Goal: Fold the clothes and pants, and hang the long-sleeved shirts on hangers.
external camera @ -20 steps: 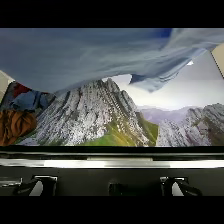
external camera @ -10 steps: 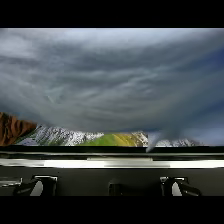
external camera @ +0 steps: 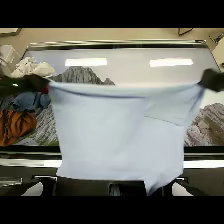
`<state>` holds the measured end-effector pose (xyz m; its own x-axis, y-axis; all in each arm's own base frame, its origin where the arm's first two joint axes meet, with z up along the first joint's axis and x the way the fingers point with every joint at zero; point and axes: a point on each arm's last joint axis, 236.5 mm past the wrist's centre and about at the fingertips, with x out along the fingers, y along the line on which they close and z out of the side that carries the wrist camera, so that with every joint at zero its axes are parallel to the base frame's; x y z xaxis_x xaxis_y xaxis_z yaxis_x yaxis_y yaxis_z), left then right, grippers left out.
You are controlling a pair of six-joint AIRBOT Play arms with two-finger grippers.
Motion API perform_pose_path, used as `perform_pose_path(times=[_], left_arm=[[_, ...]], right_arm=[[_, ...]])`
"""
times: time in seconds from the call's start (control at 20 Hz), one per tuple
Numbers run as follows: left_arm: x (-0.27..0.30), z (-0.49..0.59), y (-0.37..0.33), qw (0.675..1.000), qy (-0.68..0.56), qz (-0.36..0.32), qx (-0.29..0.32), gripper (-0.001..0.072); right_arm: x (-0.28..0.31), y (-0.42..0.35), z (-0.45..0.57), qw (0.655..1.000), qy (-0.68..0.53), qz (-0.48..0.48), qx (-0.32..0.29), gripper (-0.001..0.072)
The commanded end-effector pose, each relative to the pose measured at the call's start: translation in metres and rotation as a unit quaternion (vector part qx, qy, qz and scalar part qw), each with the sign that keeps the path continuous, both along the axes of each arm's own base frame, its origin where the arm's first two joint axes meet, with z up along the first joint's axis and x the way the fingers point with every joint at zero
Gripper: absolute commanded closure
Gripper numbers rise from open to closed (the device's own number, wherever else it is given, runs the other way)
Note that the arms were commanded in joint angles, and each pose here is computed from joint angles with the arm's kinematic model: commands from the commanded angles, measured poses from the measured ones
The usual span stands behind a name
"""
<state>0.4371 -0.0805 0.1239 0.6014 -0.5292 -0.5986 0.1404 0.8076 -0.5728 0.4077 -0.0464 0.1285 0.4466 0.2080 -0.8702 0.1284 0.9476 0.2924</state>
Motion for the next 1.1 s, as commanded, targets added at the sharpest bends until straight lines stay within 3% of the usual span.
perform_pose_path(times=[0.0,0.15,0.4,0.8,0.95,1.05], left_arm=[[0.015,-0.129,-0.005,0.987,0.146,0.046,-0.041,0.0682],[0.061,-0.136,0.004,0.986,0.122,0.093,-0.068,0.0682],[0.13,-0.093,0.026,0.991,0.004,0.129,-0.035,0.0682],[0.126,-0.153,0.009,0.991,0.07,0.106,-0.04,0.0681],[0.113,-0.138,0.004,0.992,0.085,0.073,-0.052,0.0681],[0.093,-0.121,0.009,0.991,0.113,0.032,-0.068,0.0681]], right_arm=[[0.024,0.036,-0.127,0.991,0.122,0.02,0.06,0.0664],[0.103,0.049,-0.144,0.999,0.015,-0.015,0.043,0.0663],[0.183,0.007,-0.094,0.971,-0.169,-0.158,0.051,0.0663],[0.161,0.019,-0.158,0.986,-0.069,-0.144,0.057,0.0663],[0.144,0.025,-0.148,0.99,-0.044,-0.12,0.052,0.0662],[0.112,0.029,-0.127,0.998,-0.012,-0.062,0.017,0.0662]])
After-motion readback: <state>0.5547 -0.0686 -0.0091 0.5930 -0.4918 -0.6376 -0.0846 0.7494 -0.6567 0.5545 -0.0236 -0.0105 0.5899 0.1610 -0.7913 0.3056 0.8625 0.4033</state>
